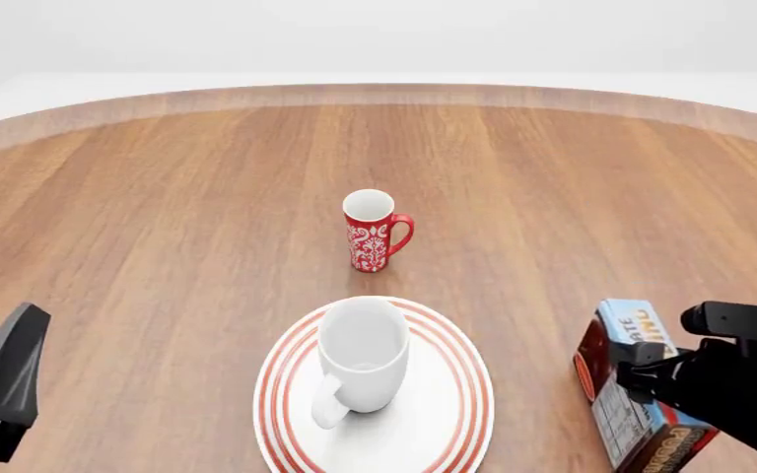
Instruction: Pick up the white mug and put it on the plate, and put the chocolate pudding to the right of the plate.
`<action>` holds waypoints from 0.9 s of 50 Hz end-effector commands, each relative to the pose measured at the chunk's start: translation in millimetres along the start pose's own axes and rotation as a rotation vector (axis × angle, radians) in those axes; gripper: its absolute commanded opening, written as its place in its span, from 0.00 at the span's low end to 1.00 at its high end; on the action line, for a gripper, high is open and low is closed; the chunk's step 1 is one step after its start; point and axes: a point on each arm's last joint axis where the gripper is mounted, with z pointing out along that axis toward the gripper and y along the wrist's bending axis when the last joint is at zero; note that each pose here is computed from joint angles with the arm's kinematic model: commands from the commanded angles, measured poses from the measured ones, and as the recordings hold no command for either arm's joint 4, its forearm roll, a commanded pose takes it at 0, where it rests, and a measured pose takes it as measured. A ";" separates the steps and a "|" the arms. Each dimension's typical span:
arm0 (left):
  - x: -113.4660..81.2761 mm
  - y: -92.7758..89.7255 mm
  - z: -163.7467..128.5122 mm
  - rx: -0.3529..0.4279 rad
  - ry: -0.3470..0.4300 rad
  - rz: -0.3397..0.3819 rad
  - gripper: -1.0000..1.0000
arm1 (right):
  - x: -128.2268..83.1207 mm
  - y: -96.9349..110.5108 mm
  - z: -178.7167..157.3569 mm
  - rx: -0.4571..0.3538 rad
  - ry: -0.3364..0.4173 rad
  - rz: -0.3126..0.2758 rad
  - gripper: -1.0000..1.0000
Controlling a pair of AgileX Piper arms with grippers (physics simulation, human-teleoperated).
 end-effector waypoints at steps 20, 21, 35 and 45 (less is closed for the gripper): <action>-0.1 0.0 0.0 0.000 -0.001 0.000 1.00 | 14.9 -1.3 7.8 0.004 0.062 0.058 1.00; -0.1 0.0 0.0 0.000 -0.001 0.000 1.00 | 15.0 -1.1 7.8 0.004 0.062 0.059 1.00; -0.2 0.0 0.0 0.000 -0.002 0.000 1.00 | 7.6 0.6 -0.3 -0.002 0.044 0.060 1.00; -0.3 -0.2 0.0 0.002 -0.003 0.001 1.00 | 1.3 1.4 -8.5 -0.006 0.023 0.058 1.00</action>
